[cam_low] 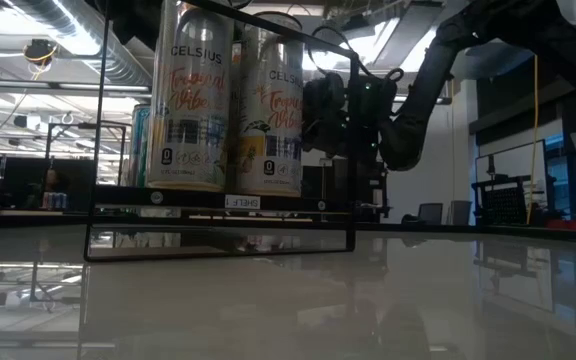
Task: Place canned beverage on shelf
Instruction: Put the green soda can on the shelf aligned with the other green soda can, then put the red silver soda can on the shelf
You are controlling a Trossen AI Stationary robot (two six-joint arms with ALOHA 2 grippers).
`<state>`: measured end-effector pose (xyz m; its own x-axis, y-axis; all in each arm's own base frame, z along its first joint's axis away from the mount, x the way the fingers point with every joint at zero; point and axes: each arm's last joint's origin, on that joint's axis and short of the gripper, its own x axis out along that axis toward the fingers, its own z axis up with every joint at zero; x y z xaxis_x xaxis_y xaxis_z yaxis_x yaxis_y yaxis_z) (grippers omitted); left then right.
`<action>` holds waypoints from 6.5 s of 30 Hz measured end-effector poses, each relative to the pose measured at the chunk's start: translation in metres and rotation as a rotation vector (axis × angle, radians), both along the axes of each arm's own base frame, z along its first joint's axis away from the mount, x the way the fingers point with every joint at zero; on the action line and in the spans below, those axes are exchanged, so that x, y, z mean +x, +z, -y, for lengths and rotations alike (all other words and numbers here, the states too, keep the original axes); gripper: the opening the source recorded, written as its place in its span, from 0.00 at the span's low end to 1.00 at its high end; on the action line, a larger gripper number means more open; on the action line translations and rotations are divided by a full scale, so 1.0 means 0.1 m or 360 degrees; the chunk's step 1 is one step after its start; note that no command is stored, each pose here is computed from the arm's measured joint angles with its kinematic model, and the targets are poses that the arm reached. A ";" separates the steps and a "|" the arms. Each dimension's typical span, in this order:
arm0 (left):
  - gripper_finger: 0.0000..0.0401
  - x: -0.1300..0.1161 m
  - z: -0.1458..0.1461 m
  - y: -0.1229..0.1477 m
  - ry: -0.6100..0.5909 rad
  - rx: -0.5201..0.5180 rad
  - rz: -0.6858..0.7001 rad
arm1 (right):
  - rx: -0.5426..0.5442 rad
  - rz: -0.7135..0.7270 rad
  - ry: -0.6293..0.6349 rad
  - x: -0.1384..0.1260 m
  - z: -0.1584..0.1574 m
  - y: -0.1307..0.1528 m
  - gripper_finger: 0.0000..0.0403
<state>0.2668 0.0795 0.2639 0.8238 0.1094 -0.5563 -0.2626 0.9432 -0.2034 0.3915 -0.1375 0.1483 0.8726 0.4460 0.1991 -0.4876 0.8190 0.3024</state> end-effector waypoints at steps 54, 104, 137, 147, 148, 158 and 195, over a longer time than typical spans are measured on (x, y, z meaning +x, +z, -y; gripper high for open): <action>0.72 -0.31 0.08 0.13 0.0163 0.0074 -0.0173 | 0.0031 -0.0198 0.0056 -0.19 0.43 -0.11 0.85; 0.80 -0.39 0.09 0.04 0.0213 0.0079 -0.0383 | -0.0023 -0.0409 -0.0362 0.05 0.08 -0.32 0.85; 0.80 -0.39 0.09 0.04 0.0213 0.0079 -0.0383 | -0.0024 -0.0407 -0.0359 0.05 0.08 -0.32 0.85; 0.80 -0.39 0.09 0.04 0.0213 0.0079 -0.0385 | -0.0056 -0.0395 -0.0362 0.05 0.08 -0.32 0.85; 0.80 -0.39 0.09 0.04 0.0213 0.0079 -0.0385 | -0.0056 -0.0395 -0.0362 0.05 0.08 -0.32 0.85; 0.80 -0.39 0.09 0.04 0.0208 0.0074 -0.0384 | -0.0056 -0.0395 -0.0361 0.05 0.08 -0.32 0.85; 0.94 -0.39 0.10 0.08 0.0204 0.0082 -0.0328 | -0.0058 -0.0392 -0.0348 0.05 0.08 -0.32 0.85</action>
<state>0.2278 0.0697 0.2717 0.6708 0.2385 -0.7022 -0.4120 0.9072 -0.0855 0.3961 -0.1450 0.1167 0.9685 0.2455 -0.0427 -0.2146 0.9087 0.3581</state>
